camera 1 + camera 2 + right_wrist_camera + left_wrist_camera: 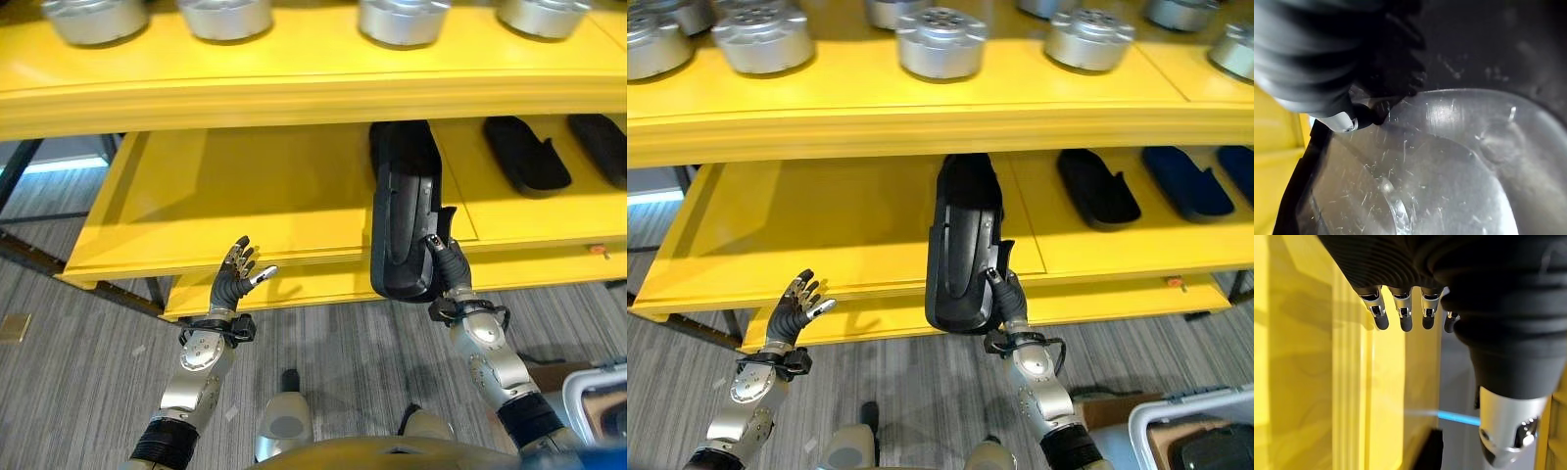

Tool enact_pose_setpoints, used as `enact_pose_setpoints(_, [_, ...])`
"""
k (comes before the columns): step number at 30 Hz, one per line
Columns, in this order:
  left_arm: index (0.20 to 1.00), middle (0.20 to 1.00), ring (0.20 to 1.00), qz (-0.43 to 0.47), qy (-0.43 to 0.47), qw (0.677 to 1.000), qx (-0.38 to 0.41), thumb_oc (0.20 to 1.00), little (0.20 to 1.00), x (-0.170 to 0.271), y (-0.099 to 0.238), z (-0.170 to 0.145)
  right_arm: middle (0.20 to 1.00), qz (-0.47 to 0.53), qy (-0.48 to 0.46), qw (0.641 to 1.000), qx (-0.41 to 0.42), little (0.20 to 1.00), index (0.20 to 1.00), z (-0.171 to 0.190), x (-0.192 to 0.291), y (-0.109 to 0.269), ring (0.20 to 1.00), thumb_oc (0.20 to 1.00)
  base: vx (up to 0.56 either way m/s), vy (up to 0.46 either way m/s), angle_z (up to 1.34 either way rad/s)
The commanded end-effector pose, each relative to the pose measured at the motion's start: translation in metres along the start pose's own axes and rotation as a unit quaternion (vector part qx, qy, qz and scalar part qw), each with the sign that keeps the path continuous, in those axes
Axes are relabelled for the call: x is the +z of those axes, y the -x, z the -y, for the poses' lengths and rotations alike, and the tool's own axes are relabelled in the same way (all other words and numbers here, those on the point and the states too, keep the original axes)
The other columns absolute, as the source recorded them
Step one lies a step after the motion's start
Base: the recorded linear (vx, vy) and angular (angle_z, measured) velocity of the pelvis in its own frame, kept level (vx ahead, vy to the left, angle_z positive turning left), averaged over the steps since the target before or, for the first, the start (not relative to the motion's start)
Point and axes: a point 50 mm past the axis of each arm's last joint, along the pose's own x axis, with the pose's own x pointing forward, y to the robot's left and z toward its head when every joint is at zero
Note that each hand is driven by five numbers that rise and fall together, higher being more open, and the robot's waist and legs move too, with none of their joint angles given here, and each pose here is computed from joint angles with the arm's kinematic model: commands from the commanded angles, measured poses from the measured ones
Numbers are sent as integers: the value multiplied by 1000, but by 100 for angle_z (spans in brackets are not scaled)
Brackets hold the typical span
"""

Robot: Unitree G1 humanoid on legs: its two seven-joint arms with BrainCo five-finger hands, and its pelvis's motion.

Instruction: Move parts from the plastic box to the shelf.

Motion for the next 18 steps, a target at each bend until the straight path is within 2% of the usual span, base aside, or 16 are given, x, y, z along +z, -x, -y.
enact_pose_setpoints(1, [1000, 1000, 1000, 48, 3, 999, -21, 1000, 1000, 20, -4, 6, 200, 78, -9, 997, 20, 200, 200, -6, 33, -11, 200, 200, 28, 99, 23])
enact_pose_setpoints(11, [1000, 1000, 1000, 60, -10, 998, -34, 1000, 1000, 30, -9, 8, 200, 73, -43, 994, 70, 200, 200, -49, 41, -42, 200, 200, 25, 63, 18])
enact_pose_setpoints(12, [1000, 1000, 1000, 62, -11, 997, -35, 1000, 1000, 33, -10, 7, 200, 78, -51, 992, 83, 200, 200, -62, 47, -49, 200, 200, 6, -2, 29])
enact_pose_setpoints(18, [1000, 1000, 1000, 72, -8, 996, -43, 1000, 1000, 40, -13, 10, 200, 91, -37, 992, 74, 200, 200, -78, 67, -76, 200, 200, 0, -11, 18])
